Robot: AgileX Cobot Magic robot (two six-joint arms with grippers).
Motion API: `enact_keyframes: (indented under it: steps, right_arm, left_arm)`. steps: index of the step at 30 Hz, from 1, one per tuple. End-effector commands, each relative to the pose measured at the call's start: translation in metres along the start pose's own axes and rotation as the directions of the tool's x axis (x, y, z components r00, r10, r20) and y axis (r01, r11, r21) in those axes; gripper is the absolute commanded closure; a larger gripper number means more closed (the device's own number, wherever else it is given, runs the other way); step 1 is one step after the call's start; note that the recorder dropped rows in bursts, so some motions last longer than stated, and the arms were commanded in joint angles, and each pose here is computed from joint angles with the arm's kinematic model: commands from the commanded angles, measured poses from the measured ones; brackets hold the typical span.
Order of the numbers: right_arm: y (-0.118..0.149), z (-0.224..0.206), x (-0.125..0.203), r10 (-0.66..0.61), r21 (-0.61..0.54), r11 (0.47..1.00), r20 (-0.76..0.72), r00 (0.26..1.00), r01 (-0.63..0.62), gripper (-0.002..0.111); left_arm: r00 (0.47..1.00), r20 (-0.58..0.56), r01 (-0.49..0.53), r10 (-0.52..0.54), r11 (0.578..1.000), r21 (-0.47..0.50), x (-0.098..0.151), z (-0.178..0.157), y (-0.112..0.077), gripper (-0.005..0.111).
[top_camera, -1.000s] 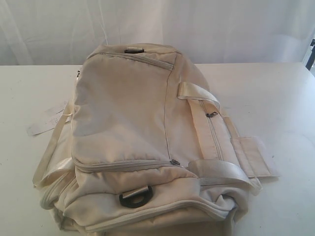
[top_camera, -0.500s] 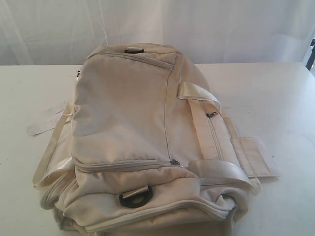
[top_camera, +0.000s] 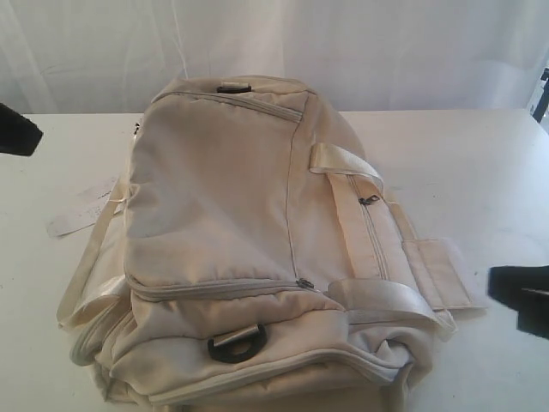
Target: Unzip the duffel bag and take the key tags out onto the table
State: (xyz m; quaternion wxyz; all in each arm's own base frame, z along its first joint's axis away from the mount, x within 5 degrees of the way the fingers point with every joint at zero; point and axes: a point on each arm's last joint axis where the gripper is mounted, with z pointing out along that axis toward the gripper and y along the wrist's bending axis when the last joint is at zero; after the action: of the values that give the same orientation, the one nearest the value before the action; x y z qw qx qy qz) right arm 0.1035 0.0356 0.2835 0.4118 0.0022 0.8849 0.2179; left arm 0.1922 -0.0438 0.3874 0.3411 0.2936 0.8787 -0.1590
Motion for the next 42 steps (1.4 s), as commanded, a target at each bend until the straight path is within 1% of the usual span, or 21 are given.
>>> enact_keyframes:
  steps: [1,5,8,10,12,14,15,17,19,20,22,23,26,27,29,32,34,36,40,41,42]
  right_arm:
    - [0.017,0.019,-0.019,-0.172,-0.223,0.967,-0.212,0.962,0.124,0.108]
    - [0.014,0.038,-0.03,-0.202,-0.267,0.957,-0.323,0.925,0.116,0.108]
    - [0.01,0.053,-0.034,-0.204,-0.286,0.954,-0.398,0.894,0.09,0.108]
    - [0.009,0.06,-0.036,-0.195,-0.293,0.954,-0.431,0.881,0.068,0.108]
    - [0.007,0.064,-0.038,-0.189,-0.288,0.956,-0.439,0.878,0.061,0.108]
    - [0.006,0.066,-0.041,-0.184,-0.274,0.959,-0.421,0.888,0.068,0.108]
    - [0.005,0.067,-0.042,-0.181,-0.265,0.961,-0.408,0.895,0.073,0.108]
    - [0.004,0.068,-0.045,-0.176,-0.248,0.965,-0.384,0.907,0.082,0.108]
    - [0.004,0.069,-0.047,-0.174,-0.238,0.967,-0.368,0.913,0.088,0.108]
    - [0.004,0.069,-0.047,-0.174,-0.238,0.967,-0.364,0.915,0.09,0.108]
    - [0.004,0.069,-0.048,-0.173,-0.238,0.967,-0.363,0.915,0.089,0.108]
    - [0.004,0.069,-0.048,-0.173,-0.238,0.967,-0.363,0.915,0.089,0.108]
    - [0.004,0.068,-0.047,-0.176,-0.242,0.966,-0.37,0.912,0.088,0.108]
    - [0.004,0.068,-0.047,-0.178,-0.243,0.966,-0.37,0.912,0.09,0.108]
    - [0.003,0.068,-0.047,-0.185,-0.239,0.966,-0.373,0.909,0.098,0.108]
    - [0.002,0.068,-0.046,-0.196,-0.231,0.966,-0.379,0.904,0.113,0.108]
    - [0.002,0.068,-0.046,-0.198,-0.228,0.967,-0.381,0.903,0.115,0.108]
    - [0.002,0.068,-0.046,-0.198,-0.228,0.967,-0.381,0.903,0.115,0.108]
    - [0.002,0.068,-0.046,-0.198,-0.228,0.967,-0.381,0.903,0.115,0.108]
    - [0.002,0.068,-0.046,-0.198,-0.228,0.967,-0.381,0.903,0.115,0.108]
    - [0.002,0.068,-0.046,-0.198,-0.228,0.967,-0.381,0.903,0.115,0.108]
  left_arm:
    - [0.999,-0.042,-0.018,0.022,0.996,0.085,0.001,0.001,-0.008,0.107]
    - [0.999,-0.014,-0.044,0.046,0.99,0.135,0.0,0.003,-0.012,0.107]
    - [0.996,0.041,-0.091,0.083,0.959,0.268,0.003,0.009,-0.022,0.107]
    - [0.984,0.107,-0.174,0.144,0.909,0.38,0.006,0.017,-0.035,0.107]
    - [0.962,0.175,-0.271,0.212,0.834,0.481,0.011,0.026,-0.051,0.107]
    - [0.939,0.213,-0.343,0.269,0.766,0.544,0.017,0.035,-0.067,0.107]
    - [0.936,0.201,-0.352,0.29,0.742,0.57,0.021,0.041,-0.075,0.107]
    - [0.926,0.143,-0.365,0.351,0.727,0.581,0.03,0.055,-0.09,0.107]
    - [0.907,0.06,-0.381,0.417,0.749,0.542,0.036,0.067,-0.098,0.107]
    - [0.905,-0.007,-0.363,0.425,0.78,0.51,0.038,0.075,-0.102,0.107]
    - [0.884,-0.108,-0.351,0.454,0.799,0.487,0.04,0.082,-0.112,0.107]
    - [0.856,-0.138,-0.377,0.497,0.785,0.491,0.04,0.086,-0.121,0.107]
    - [0.776,-0.154,-0.481,0.611,0.733,0.482,0.038,0.094,-0.14,0.107]
    - [0.768,-0.154,-0.499,0.622,0.732,0.465,0.036,0.097,-0.144,0.107]
    - [0.768,-0.177,-0.51,0.616,0.754,0.414,0.034,0.105,-0.147,0.107]
    - [0.755,-0.229,-0.52,0.614,0.774,0.36,0.034,0.116,-0.142,0.105]
    - [0.738,-0.25,-0.535,0.627,0.769,0.349,0.035,0.121,-0.14,0.095]
    - [0.735,-0.258,-0.532,0.627,0.77,0.353,0.035,0.124,-0.141,0.079]
    - [0.739,-0.251,-0.534,0.625,0.771,0.348,0.034,0.126,-0.141,0.035]
    - [0.745,-0.238,-0.537,0.623,0.772,0.34,0.033,0.127,-0.141,0.027]
    - [0.757,-0.216,-0.538,0.617,0.776,0.331,0.031,0.128,-0.142,0.022]
